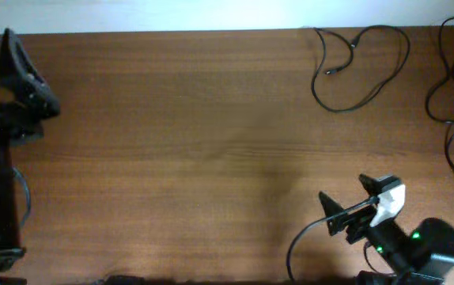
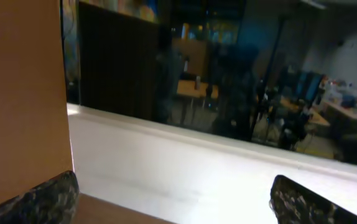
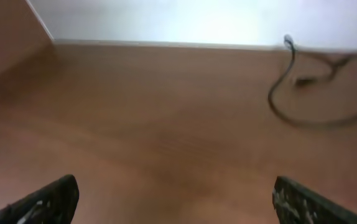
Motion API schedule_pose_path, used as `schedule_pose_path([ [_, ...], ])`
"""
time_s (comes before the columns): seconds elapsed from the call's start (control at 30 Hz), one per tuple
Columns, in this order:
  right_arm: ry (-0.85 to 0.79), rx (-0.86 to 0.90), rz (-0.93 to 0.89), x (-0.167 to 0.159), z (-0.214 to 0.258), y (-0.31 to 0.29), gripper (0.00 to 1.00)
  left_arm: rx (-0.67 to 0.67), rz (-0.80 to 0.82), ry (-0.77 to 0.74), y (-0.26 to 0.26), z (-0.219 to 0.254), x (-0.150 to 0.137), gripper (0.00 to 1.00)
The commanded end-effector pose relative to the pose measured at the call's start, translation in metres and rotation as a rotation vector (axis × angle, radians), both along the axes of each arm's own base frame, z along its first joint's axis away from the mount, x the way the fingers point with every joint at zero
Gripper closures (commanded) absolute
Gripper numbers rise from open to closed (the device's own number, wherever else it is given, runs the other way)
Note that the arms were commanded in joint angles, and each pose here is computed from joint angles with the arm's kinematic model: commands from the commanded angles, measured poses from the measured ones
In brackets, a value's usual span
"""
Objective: Untangle cables
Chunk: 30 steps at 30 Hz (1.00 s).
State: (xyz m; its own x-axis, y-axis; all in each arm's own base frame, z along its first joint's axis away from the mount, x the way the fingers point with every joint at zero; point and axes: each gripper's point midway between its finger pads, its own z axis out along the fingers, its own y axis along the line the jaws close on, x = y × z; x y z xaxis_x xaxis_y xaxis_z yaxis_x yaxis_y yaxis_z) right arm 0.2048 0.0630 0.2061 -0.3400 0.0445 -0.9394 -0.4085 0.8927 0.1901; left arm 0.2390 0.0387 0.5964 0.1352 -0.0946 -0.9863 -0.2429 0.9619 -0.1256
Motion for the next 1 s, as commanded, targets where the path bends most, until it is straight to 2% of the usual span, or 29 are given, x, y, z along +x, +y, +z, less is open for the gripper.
schedule_pose_path([
  [0.0, 0.117, 0.118, -0.062, 0.004, -0.057, -0.004, 0.01, 0.019, -0.013, 0.039, -0.003, -0.010, 0.013, 0.01],
  [0.03, 0.179, 0.157, -0.100, 0.005, -0.076, -0.008, 0.01, 0.019, -0.013, 0.039, -0.003, -0.010, 0.013, 0.01],
  [0.1, 0.173, 0.188, -0.116, 0.008, -0.076, -0.009, 0.01, 0.019, -0.011, 0.033, -0.003, -0.009, 0.010, 0.01],
  [0.23, 0.185, 0.173, -0.166, 0.010, -0.081, -0.017, 0.01, 0.007, 0.044, -0.037, 0.008, -0.018, -0.020, 0.01],
  [0.3, 0.185, 0.173, -0.163, 0.010, -0.080, -0.016, 0.01, -0.015, 0.119, -0.121, 0.022, -0.028, -0.045, 0.01],
  [0.37, 0.184, 0.173, -0.162, 0.010, -0.080, -0.016, 0.01, -0.049, 0.182, -0.252, 0.035, -0.038, -0.082, 0.01],
  [0.5, 0.182, 0.164, -0.186, 0.011, -0.081, -0.020, 0.01, -0.080, 0.215, -0.474, 0.043, -0.043, -0.152, 0.01],
  [0.57, 0.185, 0.162, -0.190, 0.011, -0.082, -0.021, 0.01, -0.085, 0.214, -0.507, 0.044, -0.042, -0.168, 0.01],
  [0.97, 0.185, 0.162, -0.190, 0.011, -0.082, -0.021, 0.01, -0.041, 0.211, -0.224, 0.042, -0.099, -0.139, 0.01],
])
